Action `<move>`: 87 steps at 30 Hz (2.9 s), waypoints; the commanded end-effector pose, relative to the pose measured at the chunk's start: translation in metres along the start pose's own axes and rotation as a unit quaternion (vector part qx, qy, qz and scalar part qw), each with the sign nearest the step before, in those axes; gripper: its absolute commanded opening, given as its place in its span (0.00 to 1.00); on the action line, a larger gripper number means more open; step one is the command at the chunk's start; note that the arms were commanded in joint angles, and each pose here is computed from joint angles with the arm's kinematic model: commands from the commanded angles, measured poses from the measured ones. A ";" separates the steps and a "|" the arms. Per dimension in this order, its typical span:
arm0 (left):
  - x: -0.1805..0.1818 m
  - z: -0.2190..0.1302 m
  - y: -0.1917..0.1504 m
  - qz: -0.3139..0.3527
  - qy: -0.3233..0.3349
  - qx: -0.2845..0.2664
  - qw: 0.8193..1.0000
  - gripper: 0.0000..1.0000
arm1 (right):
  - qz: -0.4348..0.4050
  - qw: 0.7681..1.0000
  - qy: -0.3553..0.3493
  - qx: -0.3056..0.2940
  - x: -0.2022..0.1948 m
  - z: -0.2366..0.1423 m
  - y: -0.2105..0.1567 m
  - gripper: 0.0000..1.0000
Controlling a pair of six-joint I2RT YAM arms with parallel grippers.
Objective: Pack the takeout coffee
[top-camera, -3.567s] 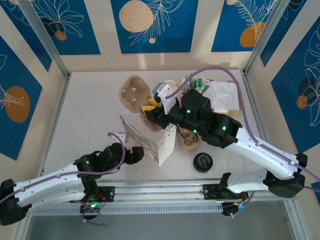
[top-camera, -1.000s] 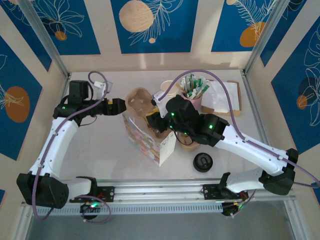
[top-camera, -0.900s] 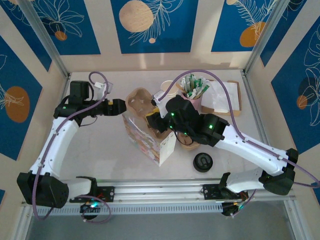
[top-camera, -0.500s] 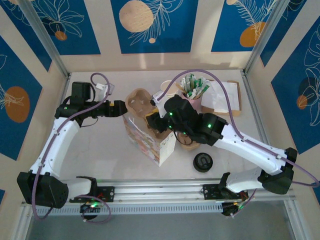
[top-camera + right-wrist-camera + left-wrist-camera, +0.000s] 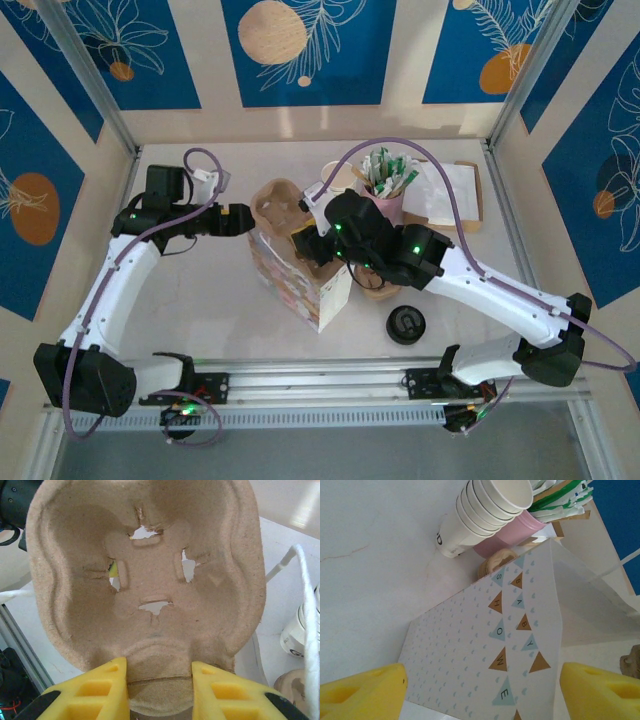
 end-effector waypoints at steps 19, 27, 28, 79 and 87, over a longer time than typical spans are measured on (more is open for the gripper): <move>0.010 -0.002 -0.002 -0.005 0.071 -0.021 0.997 0.80 | -0.002 0.998 -0.034 0.061 0.002 0.012 -0.002 0.31; 0.010 -0.002 -0.001 -0.010 0.071 -0.025 0.997 0.80 | -0.004 0.994 -0.050 0.093 0.002 0.016 -0.005 0.31; 0.010 -0.002 -0.001 -0.010 0.071 -0.025 0.997 0.80 | -0.004 0.994 -0.051 0.095 0.002 0.016 -0.005 0.31; 0.005 -0.001 -0.001 -0.011 0.041 -0.036 0.998 0.80 | -0.035 0.962 -0.110 0.248 0.001 0.060 -0.027 0.30; 0.004 0.000 -0.001 -0.014 0.031 -0.038 0.999 0.80 | -0.037 0.956 -0.117 0.267 -0.002 0.063 -0.029 0.30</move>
Point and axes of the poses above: each hand's point on the last joint's axis, 136 mm out from that joint toward the fingers, its own z axis out along the fingers, its own x axis along the line the jaws close on, y = z × x, the point moved 8 cm from there along -z, back along the fingers, and after that the axes turned 3 degrees about z, right-handed, at the moved point
